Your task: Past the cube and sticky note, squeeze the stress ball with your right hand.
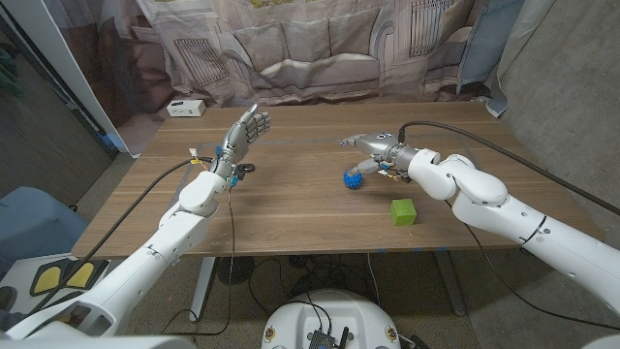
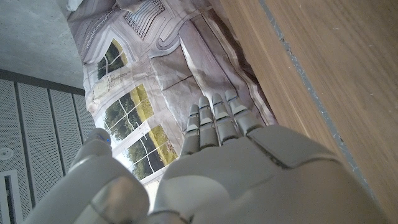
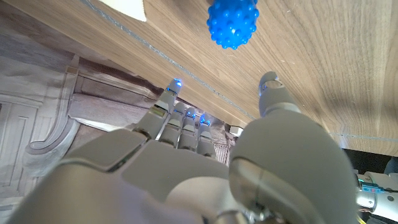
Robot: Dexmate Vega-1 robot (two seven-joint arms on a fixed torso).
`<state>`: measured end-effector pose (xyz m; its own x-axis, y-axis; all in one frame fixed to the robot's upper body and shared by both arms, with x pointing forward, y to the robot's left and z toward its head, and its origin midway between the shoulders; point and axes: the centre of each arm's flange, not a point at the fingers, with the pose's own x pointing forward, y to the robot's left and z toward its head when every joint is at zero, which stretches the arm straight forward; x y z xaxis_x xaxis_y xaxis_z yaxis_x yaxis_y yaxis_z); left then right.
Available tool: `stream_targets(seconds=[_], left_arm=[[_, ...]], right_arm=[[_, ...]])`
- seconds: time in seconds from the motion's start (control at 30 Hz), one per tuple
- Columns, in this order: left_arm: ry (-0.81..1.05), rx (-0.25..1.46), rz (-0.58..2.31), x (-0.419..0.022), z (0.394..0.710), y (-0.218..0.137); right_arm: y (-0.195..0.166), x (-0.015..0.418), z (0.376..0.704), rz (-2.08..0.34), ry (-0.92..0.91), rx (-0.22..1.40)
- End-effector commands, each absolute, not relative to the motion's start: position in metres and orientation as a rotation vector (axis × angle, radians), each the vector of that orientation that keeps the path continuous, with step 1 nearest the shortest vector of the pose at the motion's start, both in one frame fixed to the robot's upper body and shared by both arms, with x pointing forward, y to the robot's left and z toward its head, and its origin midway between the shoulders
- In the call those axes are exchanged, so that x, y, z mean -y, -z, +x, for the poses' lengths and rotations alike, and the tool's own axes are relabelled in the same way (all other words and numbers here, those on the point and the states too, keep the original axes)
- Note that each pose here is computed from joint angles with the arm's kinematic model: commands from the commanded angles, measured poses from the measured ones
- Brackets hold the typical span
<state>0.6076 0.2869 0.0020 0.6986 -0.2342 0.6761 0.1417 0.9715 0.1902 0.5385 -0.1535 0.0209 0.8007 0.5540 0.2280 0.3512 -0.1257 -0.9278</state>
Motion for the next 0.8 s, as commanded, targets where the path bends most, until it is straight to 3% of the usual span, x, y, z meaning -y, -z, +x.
stream_targets(seconds=[0.03, 0.8], left_arm=[[0.213, 0.763, 0.130, -0.285, 0.608, -0.003], [0.215, 0.764, 0.125, -0.285, 0.607, -0.006]], right_arm=[[-0.017, 0.152, 0.546, -1.743, -0.244, 0.669], [-0.007, 0.144, 0.561, -1.758, -0.311, 0.610]])
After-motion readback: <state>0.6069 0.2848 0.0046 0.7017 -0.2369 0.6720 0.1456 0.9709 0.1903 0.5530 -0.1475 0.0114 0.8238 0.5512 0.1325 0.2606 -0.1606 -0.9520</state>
